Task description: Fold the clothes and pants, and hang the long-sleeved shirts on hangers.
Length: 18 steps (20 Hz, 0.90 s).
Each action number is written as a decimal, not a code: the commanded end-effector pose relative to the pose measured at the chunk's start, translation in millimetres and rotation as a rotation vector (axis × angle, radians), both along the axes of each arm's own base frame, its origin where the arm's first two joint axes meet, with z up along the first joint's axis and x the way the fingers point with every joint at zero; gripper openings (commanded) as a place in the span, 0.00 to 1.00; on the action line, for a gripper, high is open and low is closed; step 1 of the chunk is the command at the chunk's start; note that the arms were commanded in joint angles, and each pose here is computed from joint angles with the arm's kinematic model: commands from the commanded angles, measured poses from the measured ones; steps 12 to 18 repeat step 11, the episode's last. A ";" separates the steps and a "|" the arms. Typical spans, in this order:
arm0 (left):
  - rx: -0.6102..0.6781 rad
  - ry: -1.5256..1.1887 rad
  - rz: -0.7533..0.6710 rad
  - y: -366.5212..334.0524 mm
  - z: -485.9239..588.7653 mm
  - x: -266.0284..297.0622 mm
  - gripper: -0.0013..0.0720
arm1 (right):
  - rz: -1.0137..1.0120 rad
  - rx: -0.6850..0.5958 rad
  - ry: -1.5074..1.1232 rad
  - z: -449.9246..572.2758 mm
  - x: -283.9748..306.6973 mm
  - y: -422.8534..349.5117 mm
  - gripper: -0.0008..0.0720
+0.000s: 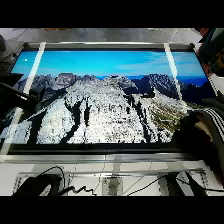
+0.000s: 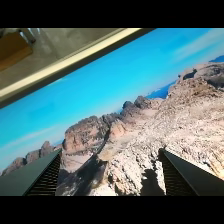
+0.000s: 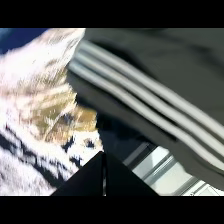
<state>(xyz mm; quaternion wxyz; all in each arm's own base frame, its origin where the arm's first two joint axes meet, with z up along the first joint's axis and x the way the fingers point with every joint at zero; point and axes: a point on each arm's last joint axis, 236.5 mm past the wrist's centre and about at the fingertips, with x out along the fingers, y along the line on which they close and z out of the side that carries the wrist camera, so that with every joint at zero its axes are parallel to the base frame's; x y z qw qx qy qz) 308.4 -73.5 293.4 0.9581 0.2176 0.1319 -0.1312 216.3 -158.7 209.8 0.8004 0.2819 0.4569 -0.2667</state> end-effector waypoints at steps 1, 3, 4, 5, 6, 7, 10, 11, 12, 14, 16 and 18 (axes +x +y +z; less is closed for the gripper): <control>0.000 -0.001 0.001 0.5 0.4 -0.1 0.97 | 0.335 -0.032 0.113 -40.2 31.9 55.6 0.05; 0.000 -0.001 0.001 0.5 0.4 -0.1 0.96 | 0.470 -0.136 0.131 -44.2 50.6 78.4 0.04; 0.000 -0.001 0.001 0.5 0.4 -0.1 0.96 | 0.532 -0.175 0.119 -43.1 60.8 92.2 0.04; 0.000 -0.001 0.001 0.5 0.4 -0.1 0.96 | 0.602 -0.209 0.101 -41.5 71.2 109.1 0.04; 0.000 -0.001 0.001 0.5 0.4 -0.1 0.96 | 0.662 -0.228 0.081 -40.4 79.3 125.5 0.04; 0.000 -0.001 0.001 0.5 0.4 -0.1 0.96 | 0.712 -0.237 0.050 -38.3 87.5 141.2 0.05; 0.000 -0.002 0.001 0.5 0.5 -0.1 0.96 | 0.846 -0.191 -0.034 -32.2 95.1 192.5 0.05; 0.000 -0.001 0.001 0.5 0.4 -0.1 0.97 | 0.877 -0.176 -0.045 -31.7 94.2 204.4 0.05; 0.000 -0.001 0.001 0.5 0.4 -0.1 0.97 | 0.877 -0.176 -0.045 -31.7 94.2 204.4 0.05; 0.000 -0.001 0.001 0.5 0.4 -0.1 0.97 | 0.877 -0.176 -0.045 -31.7 94.2 204.4 0.05; 0.000 -0.001 0.001 0.5 0.4 -0.1 0.97 | 0.877 -0.176 -0.045 -31.7 94.2 204.4 0.05; 0.000 -0.001 0.001 0.5 0.4 -0.1 0.97 | 0.877 -0.176 -0.045 -31.7 94.2 204.4 0.05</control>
